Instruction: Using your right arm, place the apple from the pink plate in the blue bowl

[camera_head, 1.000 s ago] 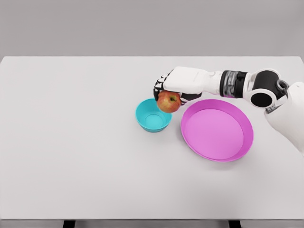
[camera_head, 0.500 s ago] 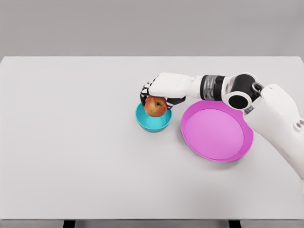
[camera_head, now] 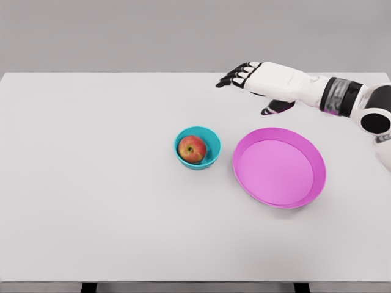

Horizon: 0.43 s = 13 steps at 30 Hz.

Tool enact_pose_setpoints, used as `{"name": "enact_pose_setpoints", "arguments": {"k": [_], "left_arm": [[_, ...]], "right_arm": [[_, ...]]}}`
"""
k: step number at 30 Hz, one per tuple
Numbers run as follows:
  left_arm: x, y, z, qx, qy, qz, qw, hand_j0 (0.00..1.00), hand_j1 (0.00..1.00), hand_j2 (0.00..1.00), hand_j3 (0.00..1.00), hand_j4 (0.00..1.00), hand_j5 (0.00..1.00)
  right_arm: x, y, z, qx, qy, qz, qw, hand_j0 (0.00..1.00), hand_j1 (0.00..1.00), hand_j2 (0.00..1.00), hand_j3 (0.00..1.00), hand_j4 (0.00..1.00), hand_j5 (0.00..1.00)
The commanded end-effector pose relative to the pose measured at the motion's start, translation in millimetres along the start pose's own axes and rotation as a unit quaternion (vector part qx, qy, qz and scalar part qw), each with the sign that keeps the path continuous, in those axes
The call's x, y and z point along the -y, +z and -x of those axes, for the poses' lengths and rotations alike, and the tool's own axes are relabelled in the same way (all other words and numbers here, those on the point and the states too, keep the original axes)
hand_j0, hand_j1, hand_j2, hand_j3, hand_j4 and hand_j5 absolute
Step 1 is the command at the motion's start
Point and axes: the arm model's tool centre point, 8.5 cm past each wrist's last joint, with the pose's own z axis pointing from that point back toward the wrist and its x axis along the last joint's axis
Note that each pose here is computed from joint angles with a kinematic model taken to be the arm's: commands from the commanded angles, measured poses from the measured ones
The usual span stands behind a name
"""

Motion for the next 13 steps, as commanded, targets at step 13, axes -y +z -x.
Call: {"name": "enact_pose_setpoints", "arguments": {"k": [13], "left_arm": [[-0.1, 0.0, 0.0, 0.0, 0.001, -0.001, 1.0, 1.0, 1.0, 1.0, 1.0, 1.0, 1.0]], "right_arm": [[-33.6, 132.9, 51.8, -0.138, -0.072, 0.105, 0.9822, 1.0, 1.0, 1.0, 1.0, 1.0, 1.0]]}}
